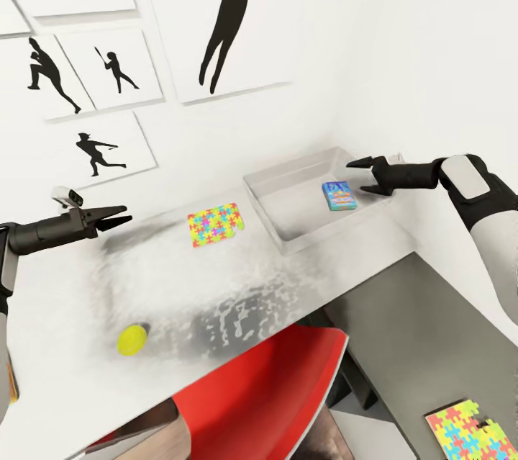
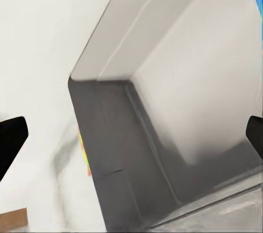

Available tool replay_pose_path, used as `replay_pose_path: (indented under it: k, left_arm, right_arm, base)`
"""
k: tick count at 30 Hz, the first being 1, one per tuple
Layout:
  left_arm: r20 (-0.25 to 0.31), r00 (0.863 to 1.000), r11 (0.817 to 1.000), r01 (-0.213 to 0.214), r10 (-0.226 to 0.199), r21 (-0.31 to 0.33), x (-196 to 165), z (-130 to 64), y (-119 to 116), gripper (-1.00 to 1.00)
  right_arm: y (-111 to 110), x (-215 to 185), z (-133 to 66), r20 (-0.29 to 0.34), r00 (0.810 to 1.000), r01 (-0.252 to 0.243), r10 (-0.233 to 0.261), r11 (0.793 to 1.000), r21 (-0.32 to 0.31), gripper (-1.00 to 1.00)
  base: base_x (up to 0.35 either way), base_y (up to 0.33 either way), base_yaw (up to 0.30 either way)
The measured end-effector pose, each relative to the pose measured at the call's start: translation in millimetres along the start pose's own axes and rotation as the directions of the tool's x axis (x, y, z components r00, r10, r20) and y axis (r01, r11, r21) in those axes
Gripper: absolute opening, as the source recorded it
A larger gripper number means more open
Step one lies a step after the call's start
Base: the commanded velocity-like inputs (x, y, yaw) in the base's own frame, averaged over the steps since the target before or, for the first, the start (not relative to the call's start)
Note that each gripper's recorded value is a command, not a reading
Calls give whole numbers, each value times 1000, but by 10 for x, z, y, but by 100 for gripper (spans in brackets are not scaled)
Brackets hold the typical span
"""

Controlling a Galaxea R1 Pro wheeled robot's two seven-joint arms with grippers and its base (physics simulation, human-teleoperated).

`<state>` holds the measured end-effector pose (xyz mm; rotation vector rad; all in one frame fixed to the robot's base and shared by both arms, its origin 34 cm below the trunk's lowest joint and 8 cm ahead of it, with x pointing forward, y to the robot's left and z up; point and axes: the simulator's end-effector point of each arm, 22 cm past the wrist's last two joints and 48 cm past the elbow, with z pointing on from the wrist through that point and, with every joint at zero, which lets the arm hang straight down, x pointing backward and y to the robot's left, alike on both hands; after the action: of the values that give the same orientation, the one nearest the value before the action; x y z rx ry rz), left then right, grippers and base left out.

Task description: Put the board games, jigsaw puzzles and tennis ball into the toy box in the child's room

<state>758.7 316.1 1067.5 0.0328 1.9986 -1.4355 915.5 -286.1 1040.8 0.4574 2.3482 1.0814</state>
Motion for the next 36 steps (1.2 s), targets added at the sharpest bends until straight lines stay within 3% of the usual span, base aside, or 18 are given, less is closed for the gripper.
replay_pose_path:
  k: [7,15,19,28,36]
  left_arm:
    - [2,1000,999,-22,22,-39,-89,-194,-2,100]
    - [5,999,997,-36,37,-67,-159,-350,-19,100]
    - [7,999,997,-42,42,-69,-177,-380,-46,100]
    - [11,998,996,-53,54,-72,-208,-431,-112,100]
    - [15,998,996,-63,65,-70,-240,-458,-175,100]
  right_arm:
    - [-101,324,65,-43,998,-41,38,998,-57,100]
    - [-427,934,233,-122,989,-91,86,995,-37,100]
    - [-356,1073,255,-133,989,-72,64,996,-60,100]
    - [-73,1313,167,-129,991,30,-47,991,-129,100]
    - [-170,1412,49,-106,994,0,-15,990,-143,100]
  base:
    - [0,0,-155]
    - [-25,0,-157]
    - [-159,0,-157]
    - [-33,0,-157]
    - [-158,0,-157]
